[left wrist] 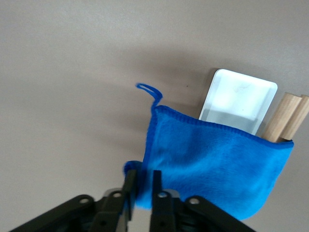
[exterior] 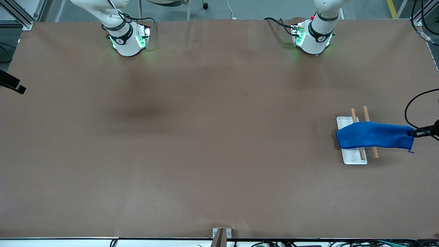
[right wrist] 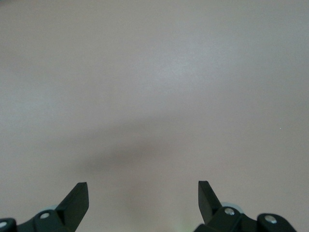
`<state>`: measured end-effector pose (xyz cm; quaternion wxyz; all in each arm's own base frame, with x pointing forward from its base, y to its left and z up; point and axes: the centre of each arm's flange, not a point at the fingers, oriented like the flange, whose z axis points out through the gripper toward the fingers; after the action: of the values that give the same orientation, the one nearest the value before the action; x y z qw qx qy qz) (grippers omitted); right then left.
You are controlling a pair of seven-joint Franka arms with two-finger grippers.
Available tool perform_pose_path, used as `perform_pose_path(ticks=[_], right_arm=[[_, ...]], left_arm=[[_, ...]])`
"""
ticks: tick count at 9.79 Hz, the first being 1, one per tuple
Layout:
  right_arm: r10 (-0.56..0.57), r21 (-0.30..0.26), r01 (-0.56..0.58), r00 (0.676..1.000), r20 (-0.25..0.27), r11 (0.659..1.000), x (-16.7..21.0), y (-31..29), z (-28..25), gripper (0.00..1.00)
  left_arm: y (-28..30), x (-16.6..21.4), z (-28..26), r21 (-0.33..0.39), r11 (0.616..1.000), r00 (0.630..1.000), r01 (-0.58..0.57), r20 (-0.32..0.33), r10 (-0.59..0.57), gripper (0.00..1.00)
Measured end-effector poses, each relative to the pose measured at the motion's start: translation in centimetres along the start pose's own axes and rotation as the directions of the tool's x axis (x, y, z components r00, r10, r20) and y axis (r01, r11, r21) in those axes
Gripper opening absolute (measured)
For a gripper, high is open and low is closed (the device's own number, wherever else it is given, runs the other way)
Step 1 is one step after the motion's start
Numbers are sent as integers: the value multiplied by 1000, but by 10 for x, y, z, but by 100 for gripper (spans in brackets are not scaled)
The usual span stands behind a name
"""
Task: Right arm passes towel to left arm to hang
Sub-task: 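Lower the towel over the rods and open the left gripper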
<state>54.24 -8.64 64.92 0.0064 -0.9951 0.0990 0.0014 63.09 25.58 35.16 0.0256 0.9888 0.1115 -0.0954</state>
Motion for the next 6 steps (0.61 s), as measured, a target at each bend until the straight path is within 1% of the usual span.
perform_pose_path(ticks=[1, 2, 3, 4, 5, 6], right_arm=[[-4, -2, 4, 1000, -1, 1000, 0, 0, -1, 100], [-6, -10, 6, 1000, -4, 1000, 0, 1, -2, 100], [-8, -16, 8, 1000, -7, 1000, -1, 1, -3, 100], [-9, -17, 9, 1000, -7, 1000, -1, 1, -3, 100], [-10, -18, 10, 1000, -7, 1000, -1, 0, -3, 100], [-10, -18, 10, 1000, -8, 1000, -1, 0, -3, 100]], left_arm=[[-1, 0, 0, -1, 1000, 1000, 0, -2, 0, 43], [1, 2, -5, 0, 1000, 1000, -4, -15, 4, 56], [6, 5, -18, -1, 1000, 999, -16, -41, 16, 69], [20, 6, -35, -6, 999, 997, -37, -64, 37, 85], [42, 4, -56, -15, 999, 996, -31, -84, 30, 98], [68, -4, -82, -22, 1000, 994, -11, -106, 9, 100]])
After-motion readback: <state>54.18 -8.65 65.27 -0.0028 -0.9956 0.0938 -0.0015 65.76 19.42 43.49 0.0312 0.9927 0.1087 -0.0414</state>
